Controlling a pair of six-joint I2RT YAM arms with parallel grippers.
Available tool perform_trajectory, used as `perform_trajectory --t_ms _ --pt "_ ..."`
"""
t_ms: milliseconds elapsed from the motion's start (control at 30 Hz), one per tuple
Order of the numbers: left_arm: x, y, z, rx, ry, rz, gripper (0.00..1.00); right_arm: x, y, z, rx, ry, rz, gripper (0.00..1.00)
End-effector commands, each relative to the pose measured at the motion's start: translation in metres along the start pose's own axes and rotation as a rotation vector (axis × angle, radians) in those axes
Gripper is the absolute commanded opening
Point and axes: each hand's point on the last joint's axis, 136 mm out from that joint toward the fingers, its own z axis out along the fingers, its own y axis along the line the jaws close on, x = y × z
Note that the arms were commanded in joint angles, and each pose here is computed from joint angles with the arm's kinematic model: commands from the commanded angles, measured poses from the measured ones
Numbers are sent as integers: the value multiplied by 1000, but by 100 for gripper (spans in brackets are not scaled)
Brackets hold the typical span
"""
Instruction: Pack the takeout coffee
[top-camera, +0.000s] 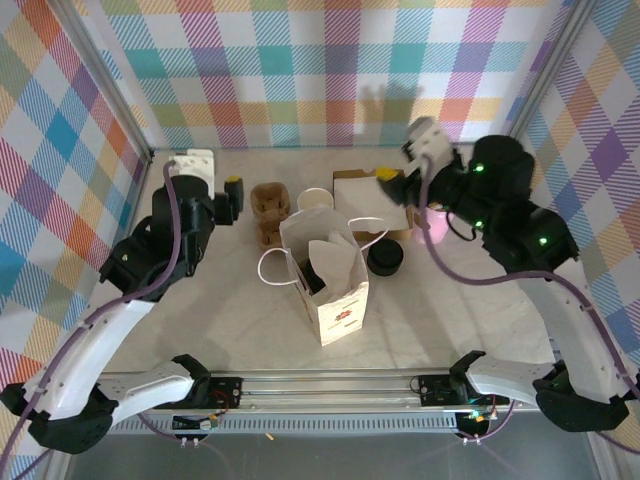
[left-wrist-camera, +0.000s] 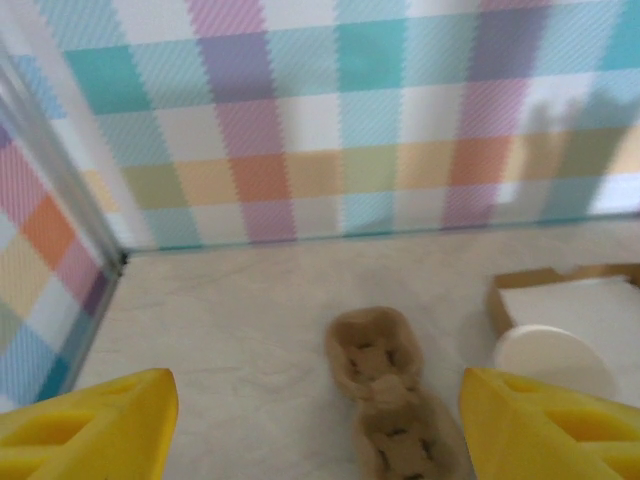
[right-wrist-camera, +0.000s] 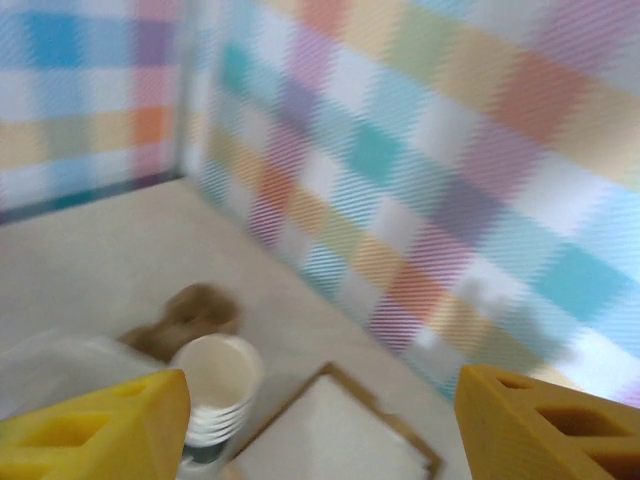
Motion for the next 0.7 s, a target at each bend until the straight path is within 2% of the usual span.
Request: perform_trajectory --t_ms 0,67,200,333,433,500,633,667 --pt "-9 24 19 -44 -9 -22 74 3 -75 -12 323 -40 164 71" --pt "1 45 35 -92 15 -66 74 33 -112 -18 468 7 232 72" --pt "34 88 61 -197 57 -142 74 120 -178 -45 746 90 432 73" --pt "71 128 70 -309 100 -188 75 222 -209 -69 943 234 581 75" --pt "98 141 71 -359 114 -175 76 286 -209 -78 1005 346 633 73" --pt "119 146 70 -384 134 -183 76 317 -199 -74 985 390 635 73" --pt "167 150 64 -412 177 -205 77 371 -171 -61 922 411 661 75" --pt "172 150 65 -412 157 -210 77 380 -164 -59 904 401 679 75"
